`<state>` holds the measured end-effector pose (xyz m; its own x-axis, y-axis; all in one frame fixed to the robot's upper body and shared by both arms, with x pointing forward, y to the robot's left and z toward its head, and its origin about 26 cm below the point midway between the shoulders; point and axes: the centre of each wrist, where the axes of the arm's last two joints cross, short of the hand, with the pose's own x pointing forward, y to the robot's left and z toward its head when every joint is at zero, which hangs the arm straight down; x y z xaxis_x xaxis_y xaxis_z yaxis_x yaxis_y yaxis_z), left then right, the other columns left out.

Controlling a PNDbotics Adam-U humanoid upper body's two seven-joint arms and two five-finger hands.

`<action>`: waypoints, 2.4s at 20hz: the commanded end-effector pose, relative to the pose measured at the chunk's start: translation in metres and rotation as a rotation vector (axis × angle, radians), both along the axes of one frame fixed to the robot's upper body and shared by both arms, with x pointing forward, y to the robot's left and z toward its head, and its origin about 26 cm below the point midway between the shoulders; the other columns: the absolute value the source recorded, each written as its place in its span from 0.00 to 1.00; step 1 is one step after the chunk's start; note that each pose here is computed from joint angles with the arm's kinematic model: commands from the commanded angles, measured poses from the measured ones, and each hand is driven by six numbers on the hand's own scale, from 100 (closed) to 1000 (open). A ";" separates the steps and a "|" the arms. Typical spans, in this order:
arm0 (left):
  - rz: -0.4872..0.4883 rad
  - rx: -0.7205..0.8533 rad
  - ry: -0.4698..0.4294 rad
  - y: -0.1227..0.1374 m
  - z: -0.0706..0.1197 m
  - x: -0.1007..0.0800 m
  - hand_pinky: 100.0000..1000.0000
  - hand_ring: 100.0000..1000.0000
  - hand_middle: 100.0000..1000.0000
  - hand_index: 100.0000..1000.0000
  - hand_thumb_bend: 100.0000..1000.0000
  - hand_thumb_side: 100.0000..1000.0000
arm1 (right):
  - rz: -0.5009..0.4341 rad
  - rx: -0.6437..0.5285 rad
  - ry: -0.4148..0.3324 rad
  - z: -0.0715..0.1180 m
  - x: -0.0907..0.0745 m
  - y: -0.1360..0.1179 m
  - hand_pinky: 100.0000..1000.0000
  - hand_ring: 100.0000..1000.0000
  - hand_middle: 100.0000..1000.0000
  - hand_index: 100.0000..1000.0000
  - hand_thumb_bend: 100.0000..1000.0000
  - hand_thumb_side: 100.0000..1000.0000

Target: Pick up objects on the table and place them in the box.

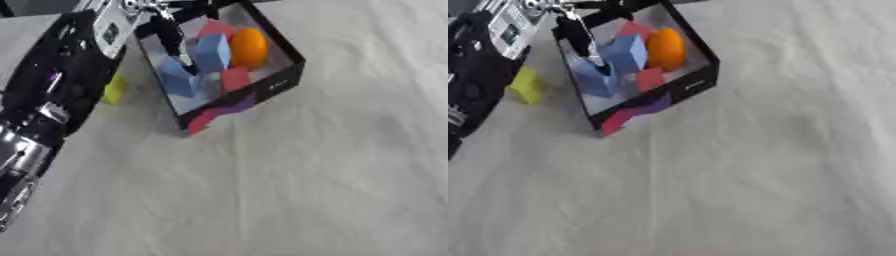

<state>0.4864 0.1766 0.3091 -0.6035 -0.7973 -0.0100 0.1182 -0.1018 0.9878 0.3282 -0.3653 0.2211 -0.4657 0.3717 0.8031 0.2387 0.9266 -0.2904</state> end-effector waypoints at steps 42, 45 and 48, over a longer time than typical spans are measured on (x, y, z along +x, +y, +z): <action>0.317 0.259 0.264 0.140 0.008 -0.012 0.80 0.78 0.71 0.69 0.76 0.02 | -0.041 -0.033 0.001 0.003 -0.005 -0.013 0.75 0.77 0.72 0.86 0.00 0.65; 0.315 0.272 0.268 0.142 0.004 -0.011 0.79 0.77 0.70 0.68 0.76 0.01 | -0.041 -0.033 0.001 0.003 -0.005 -0.013 0.75 0.77 0.72 0.86 0.00 0.65; 0.314 0.248 0.280 0.143 0.000 -0.010 0.79 0.76 0.69 0.68 0.71 0.00 | -0.041 -0.033 0.001 0.003 -0.005 -0.013 0.75 0.77 0.72 0.86 0.00 0.65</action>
